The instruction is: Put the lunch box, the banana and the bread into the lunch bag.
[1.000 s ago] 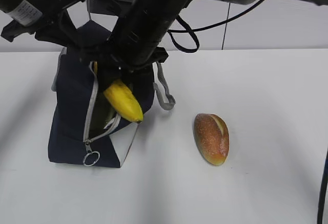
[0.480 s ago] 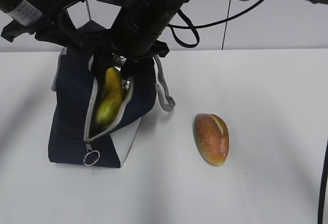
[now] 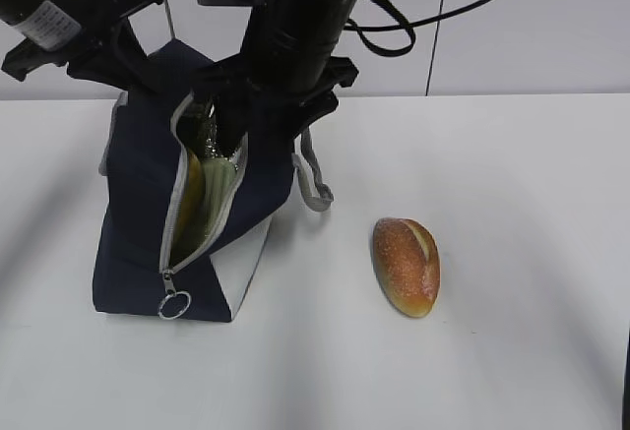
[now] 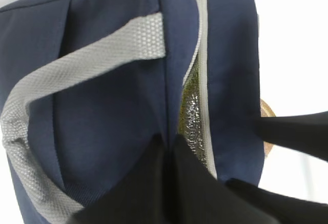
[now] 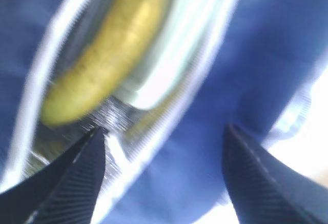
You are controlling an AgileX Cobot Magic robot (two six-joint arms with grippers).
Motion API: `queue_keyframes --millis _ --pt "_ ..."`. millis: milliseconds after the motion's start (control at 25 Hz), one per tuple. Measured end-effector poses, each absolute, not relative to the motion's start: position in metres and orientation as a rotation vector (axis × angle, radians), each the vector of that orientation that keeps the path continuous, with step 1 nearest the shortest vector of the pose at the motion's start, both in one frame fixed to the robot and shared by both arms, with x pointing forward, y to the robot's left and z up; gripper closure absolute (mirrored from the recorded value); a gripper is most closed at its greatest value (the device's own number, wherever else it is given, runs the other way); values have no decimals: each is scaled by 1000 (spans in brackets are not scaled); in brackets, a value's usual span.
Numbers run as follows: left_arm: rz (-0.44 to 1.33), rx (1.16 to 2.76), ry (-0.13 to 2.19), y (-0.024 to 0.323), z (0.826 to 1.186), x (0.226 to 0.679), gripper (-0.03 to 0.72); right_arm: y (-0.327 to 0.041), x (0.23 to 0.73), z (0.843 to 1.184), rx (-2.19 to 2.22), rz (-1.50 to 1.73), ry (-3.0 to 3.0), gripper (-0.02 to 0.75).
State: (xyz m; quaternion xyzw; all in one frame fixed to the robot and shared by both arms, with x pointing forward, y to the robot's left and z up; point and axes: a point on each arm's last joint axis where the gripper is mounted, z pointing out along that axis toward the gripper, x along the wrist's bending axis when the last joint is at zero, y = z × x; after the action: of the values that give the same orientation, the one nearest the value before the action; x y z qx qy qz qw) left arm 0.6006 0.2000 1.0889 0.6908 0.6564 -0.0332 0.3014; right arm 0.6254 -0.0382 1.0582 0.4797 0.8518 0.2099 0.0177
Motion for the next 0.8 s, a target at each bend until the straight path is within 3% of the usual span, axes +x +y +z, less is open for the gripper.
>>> queue_keyframes --millis 560,800 --pt "-89 1833 1741 200 1089 601 691 -73 606 1124 1343 585 2476 214" --pt "-91 1834 1742 200 1089 600 691 -110 585 1107 1443 405 2468 214"
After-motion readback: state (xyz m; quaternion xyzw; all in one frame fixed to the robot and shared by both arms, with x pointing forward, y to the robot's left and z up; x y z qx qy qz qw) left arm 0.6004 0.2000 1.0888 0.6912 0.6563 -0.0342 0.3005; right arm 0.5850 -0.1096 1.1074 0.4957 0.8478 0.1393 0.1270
